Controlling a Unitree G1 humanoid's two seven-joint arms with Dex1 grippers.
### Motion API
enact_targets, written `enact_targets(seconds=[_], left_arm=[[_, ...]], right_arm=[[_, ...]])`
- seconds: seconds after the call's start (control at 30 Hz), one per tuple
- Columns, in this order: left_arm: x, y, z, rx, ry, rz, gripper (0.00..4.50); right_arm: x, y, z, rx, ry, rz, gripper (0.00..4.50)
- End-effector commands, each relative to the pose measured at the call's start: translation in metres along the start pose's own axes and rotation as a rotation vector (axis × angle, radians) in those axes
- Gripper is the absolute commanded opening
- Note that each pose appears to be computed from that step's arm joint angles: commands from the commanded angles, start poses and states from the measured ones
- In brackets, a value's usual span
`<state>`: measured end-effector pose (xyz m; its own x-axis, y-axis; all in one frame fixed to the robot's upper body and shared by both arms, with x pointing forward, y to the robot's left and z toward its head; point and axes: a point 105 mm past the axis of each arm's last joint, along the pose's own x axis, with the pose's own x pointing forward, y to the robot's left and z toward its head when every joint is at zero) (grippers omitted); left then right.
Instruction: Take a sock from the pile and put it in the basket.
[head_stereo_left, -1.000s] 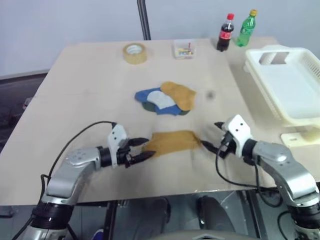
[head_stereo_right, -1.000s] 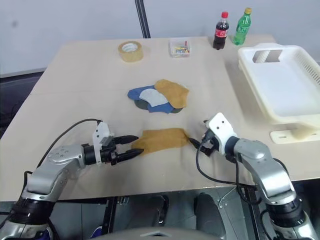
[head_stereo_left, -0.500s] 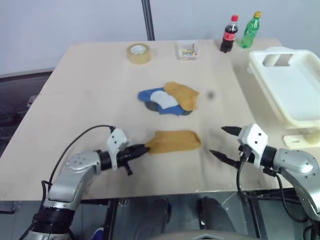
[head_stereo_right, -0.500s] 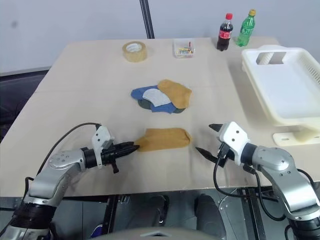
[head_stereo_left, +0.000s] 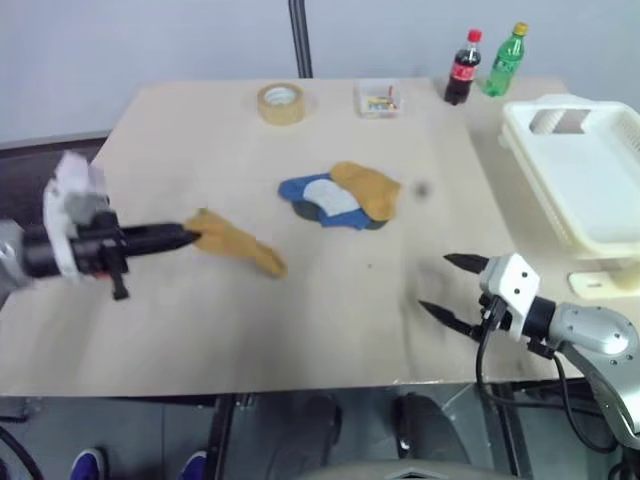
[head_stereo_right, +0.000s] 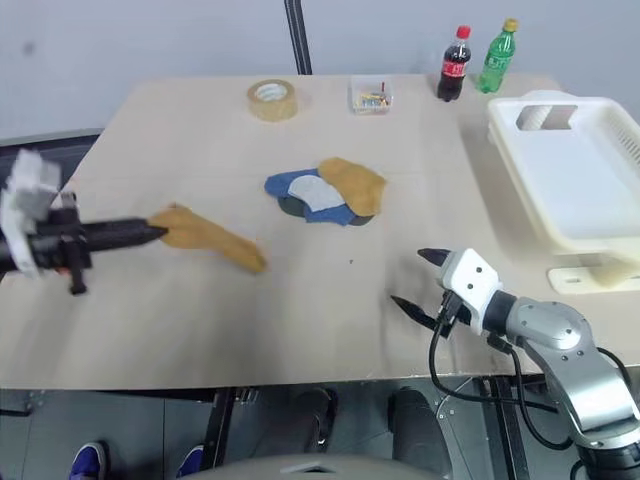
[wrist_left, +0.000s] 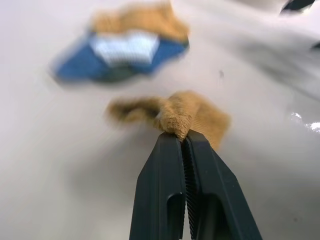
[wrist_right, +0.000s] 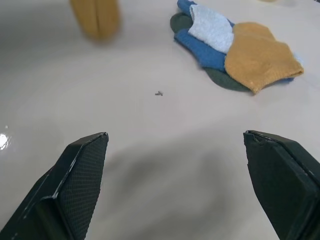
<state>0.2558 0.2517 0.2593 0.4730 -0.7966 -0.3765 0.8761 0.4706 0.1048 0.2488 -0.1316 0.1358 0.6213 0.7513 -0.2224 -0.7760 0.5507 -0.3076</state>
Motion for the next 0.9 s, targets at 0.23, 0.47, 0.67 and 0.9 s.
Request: enact_targets(seconds=[0.23,0.47,0.67,0.9], left_arm=[[0.191,-0.044,-0.038,-0.114,0.057,-0.319,0.06],[0.262,-0.067,-0.035,-0.108,0.009,-0.387,1.92],[0.216,-0.031,0.005,0.003,-0.188,-0.247,2.86],[0.202,0.003,-0.042,0.040,-0.063,-0.022,2.86]], right_arm=[[-0.007,-0.010,0.008,0.016,-0.001,-0.085,4.50],[-0.008,-0.001,0.005,0.064,0.031,-0.111,4.50],[0.014,0.011,0.001,0.179,0.034,-0.110,4.50],[0.053,0.002,-0.018,0.258,0.104,-0.155,4.50]])
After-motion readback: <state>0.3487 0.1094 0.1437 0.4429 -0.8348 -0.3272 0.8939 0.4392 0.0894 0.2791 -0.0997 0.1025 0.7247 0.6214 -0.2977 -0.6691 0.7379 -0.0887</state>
